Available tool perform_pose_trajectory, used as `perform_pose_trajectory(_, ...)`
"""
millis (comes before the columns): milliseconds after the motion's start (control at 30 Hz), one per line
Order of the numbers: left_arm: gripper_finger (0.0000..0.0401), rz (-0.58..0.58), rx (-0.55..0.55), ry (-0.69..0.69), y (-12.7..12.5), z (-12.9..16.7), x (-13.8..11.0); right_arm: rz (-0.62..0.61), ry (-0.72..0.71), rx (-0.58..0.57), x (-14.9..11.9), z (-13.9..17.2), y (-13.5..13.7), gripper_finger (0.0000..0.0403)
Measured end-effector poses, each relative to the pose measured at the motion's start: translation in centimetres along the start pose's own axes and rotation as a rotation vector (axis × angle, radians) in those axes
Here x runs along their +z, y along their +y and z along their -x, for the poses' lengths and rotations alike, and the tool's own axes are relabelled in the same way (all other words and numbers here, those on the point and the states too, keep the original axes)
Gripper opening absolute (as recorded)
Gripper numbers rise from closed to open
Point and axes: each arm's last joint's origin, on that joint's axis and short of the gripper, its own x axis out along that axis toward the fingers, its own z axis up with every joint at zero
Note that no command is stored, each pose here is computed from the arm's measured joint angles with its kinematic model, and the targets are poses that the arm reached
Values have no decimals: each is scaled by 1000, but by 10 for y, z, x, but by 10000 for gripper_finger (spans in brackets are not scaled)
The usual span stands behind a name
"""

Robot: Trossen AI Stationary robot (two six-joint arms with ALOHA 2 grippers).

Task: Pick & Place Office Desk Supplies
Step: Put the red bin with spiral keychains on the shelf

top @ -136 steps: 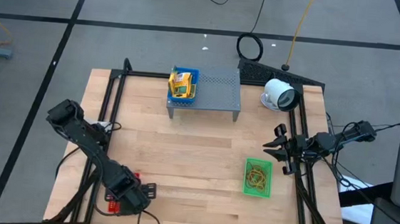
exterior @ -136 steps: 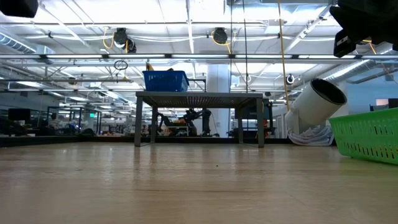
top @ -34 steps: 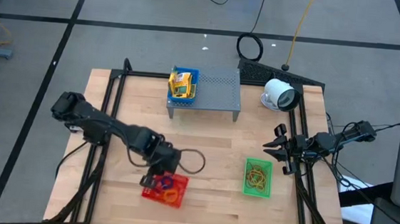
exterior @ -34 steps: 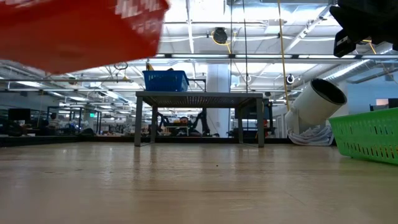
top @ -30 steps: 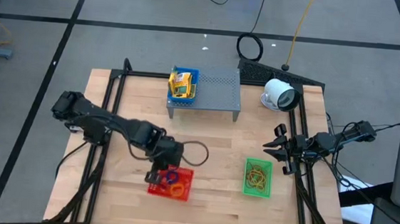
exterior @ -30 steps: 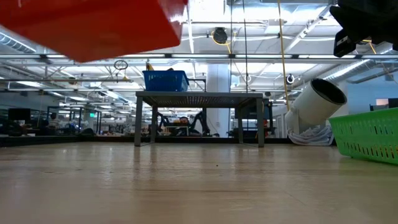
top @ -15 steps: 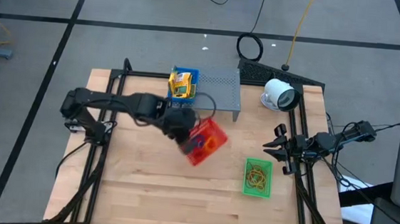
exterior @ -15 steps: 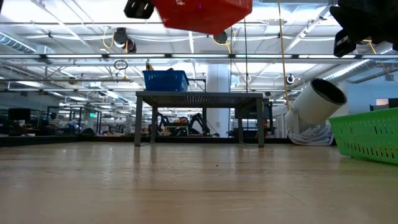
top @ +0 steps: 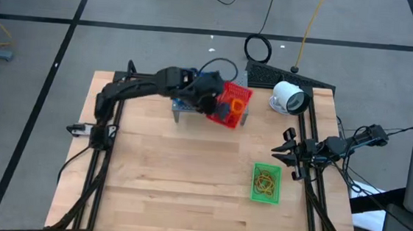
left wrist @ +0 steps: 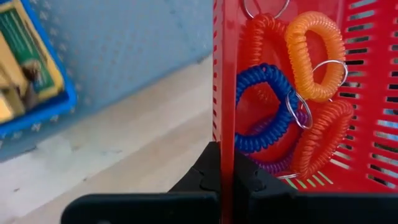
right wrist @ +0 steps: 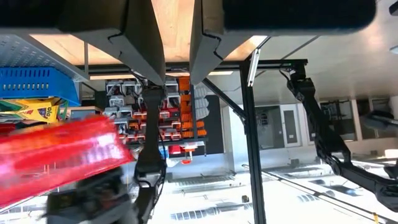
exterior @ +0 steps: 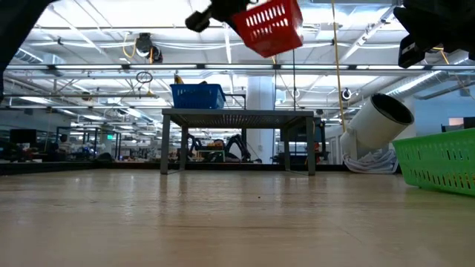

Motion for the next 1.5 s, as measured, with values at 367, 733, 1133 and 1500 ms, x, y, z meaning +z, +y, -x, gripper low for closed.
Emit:
perform_pose_trajectory(367, 0, 178, 20, -16, 13, -35, 38, 0, 0, 0, 0, 0, 0, 64)
perform_pose_trajectory(733, 0, 294, 151, -15, 39, -58, 59, 1, 1, 0, 0, 0, 0, 64)
perform_pose_trajectory(1133, 0, 337, 223, -31, 52, -71, 67, 1, 1, 0, 0, 0, 0, 64)
perform_pose_trajectory(1500, 0, 341, 307, 8, 62, -68, 65, 0, 0, 0, 0, 0, 0, 64)
